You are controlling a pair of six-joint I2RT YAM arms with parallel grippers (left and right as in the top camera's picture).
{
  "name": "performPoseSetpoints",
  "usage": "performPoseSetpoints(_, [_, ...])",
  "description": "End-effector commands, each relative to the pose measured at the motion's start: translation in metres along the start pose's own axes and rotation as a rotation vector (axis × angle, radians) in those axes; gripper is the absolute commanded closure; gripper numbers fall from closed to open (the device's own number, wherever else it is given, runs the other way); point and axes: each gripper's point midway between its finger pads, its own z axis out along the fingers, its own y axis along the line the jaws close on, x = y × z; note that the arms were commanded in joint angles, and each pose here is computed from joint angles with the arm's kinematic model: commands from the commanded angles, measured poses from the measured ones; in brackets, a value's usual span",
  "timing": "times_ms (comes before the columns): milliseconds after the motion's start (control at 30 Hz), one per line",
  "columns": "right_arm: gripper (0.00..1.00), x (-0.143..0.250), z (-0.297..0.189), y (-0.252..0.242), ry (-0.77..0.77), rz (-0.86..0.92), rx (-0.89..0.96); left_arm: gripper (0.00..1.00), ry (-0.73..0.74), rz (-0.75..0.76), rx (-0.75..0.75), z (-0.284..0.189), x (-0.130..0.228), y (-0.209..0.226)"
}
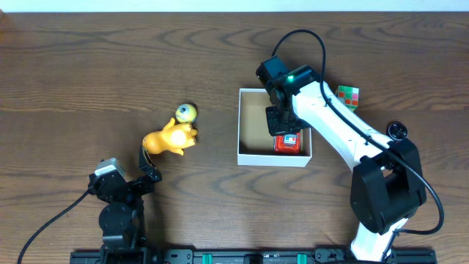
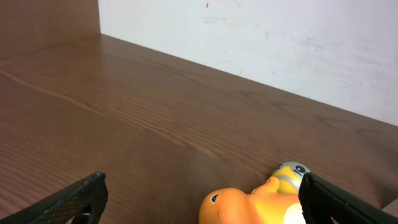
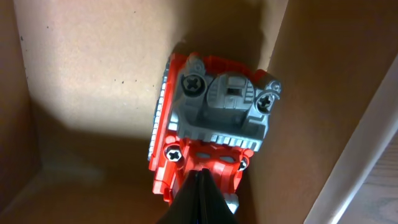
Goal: Pack container
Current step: 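Lower the red toy robot into the white box with the right gripper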
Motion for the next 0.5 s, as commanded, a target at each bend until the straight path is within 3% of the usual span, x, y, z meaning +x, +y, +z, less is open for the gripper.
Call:
performPoseSetpoints(0, [0.99,0.006,0.002,0.004,0.024,-0.023,-0.01,0.02,0.026,0.023,-0.018,0.003,0.013,0.005])
performPoseSetpoints(467, [0.99,0.025,0.001,-0.003,0.1,-0.059,0.012,0.02,0.025,0.023,-0.018,0.003,0.013,0.005])
